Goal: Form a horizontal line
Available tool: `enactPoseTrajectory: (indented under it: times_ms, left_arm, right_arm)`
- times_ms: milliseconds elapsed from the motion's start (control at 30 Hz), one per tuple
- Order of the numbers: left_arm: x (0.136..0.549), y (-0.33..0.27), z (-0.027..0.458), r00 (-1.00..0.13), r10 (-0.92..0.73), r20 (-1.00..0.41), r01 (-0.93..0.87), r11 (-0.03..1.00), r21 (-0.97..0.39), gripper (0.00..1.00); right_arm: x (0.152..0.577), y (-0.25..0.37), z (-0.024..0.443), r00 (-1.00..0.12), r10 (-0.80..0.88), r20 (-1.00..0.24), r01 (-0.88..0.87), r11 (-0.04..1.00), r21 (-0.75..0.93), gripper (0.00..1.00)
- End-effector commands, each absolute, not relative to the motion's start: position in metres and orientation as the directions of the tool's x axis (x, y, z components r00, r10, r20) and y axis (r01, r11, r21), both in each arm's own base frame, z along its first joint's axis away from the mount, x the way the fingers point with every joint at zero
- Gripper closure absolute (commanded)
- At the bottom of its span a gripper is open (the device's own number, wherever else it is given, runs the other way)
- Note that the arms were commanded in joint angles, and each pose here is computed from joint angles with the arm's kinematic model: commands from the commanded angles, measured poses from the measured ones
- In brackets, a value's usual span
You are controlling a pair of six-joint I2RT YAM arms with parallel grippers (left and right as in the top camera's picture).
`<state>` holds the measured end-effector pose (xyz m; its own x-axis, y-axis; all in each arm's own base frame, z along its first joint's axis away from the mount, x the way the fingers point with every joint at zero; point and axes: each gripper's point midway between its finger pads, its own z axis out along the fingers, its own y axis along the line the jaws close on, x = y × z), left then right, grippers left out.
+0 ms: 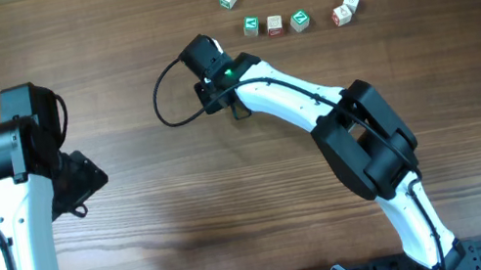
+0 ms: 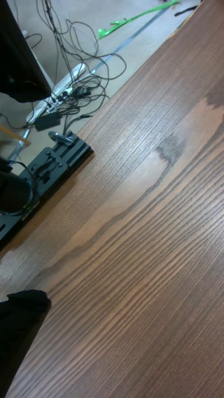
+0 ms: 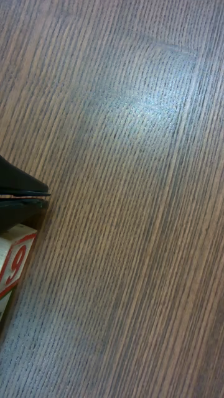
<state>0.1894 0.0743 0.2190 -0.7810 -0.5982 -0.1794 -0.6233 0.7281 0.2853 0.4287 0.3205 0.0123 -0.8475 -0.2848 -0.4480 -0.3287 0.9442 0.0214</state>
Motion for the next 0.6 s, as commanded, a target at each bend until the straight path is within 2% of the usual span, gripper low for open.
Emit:
enactPoseTrajectory:
  times_ms: [0,267,567]
  left_arm:
    - [0.186,0.077,0.222,-0.775,-0.601,-0.196,-0.632,0.720,0.288,0.00]
    - [0.186,0.077,0.222,-0.775,-0.601,-0.196,-0.632,0.720,0.288,0.00]
    - [0.186,0.077,0.222,-0.775,-0.601,-0.196,-0.632,0.720,0.288,0.00]
  right_arm:
    - [0.428,0.313,0.001,-0.858,-0.274,-0.433,-0.304,0.953,-0.001,0.95]
    - [0.433,0.334,0.013,-0.827,-0.317,-0.465,-0.385,0.921,0.057,0.95]
    - [0.460,0.349,0.104,-0.757,-0.213,-0.617,-0.357,0.926,0.119,0.95]
